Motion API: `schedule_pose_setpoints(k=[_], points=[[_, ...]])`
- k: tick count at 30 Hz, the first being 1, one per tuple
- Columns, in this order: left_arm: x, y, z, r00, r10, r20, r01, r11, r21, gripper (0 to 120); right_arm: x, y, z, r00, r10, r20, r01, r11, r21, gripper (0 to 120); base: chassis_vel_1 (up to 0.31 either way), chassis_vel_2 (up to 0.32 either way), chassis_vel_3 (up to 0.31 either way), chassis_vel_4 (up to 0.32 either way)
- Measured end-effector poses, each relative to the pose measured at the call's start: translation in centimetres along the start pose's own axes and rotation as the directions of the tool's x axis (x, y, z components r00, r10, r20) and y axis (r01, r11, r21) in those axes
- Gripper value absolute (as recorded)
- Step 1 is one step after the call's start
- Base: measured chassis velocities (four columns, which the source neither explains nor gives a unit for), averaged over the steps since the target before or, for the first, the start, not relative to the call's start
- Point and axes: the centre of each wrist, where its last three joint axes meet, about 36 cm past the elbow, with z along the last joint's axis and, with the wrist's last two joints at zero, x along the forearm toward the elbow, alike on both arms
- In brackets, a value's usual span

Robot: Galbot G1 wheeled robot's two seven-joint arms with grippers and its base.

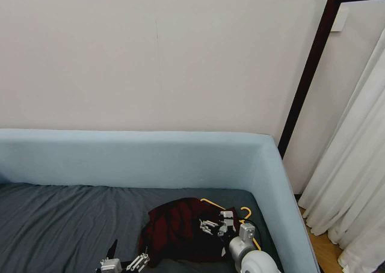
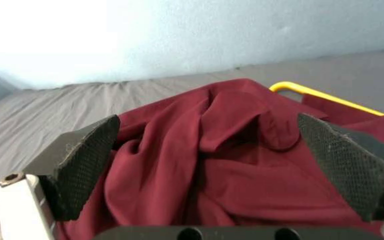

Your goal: Pick up the clothes from the sofa and hang them on the clothes hanger.

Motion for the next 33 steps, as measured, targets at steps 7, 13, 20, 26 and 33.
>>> schedule_pose_setpoints(k=[7,13,20,26,33], points=[[0.6,0.1,0.1,1.0,-0.005,-0.006,0.005,1.0,-0.005,98,-3.7,-3.7,0.7,0.999,0.027,-0.02,-0.028,0.999,-0.022,100,0.0,0.0,0.0,0.0],[0.6,0.1,0.1,1.0,0.003,-0.002,-0.003,1.0,-0.03,98,-7.5,-4.3,0.7,0.998,0.055,-0.017,-0.055,0.998,-0.012,100,0.0,0.0,0.0,0.0],[0.5,0.1,-0.3,1.0,0.004,0.003,-0.004,0.999,-0.041,98,-9.4,-4.9,2.0,0.996,0.071,-0.046,-0.071,0.997,0.001,100,0.0,0.0,0.0,0.0],[0.7,0.2,-0.5,1.0,0.0,0.0,0.0,0.999,-0.043,98,-11.1,-5.9,3.0,0.992,0.114,-0.048,-0.113,0.993,0.032,100,0.0,0.0,0.0,0.0],[0.7,0.1,-0.6,1.0,-0.002,0.004,0.002,0.999,-0.039,98,-11.7,-6.8,3.1,0.988,0.142,-0.056,-0.141,0.99,0.03,100,0.0,0.0,0.0,0.0]])
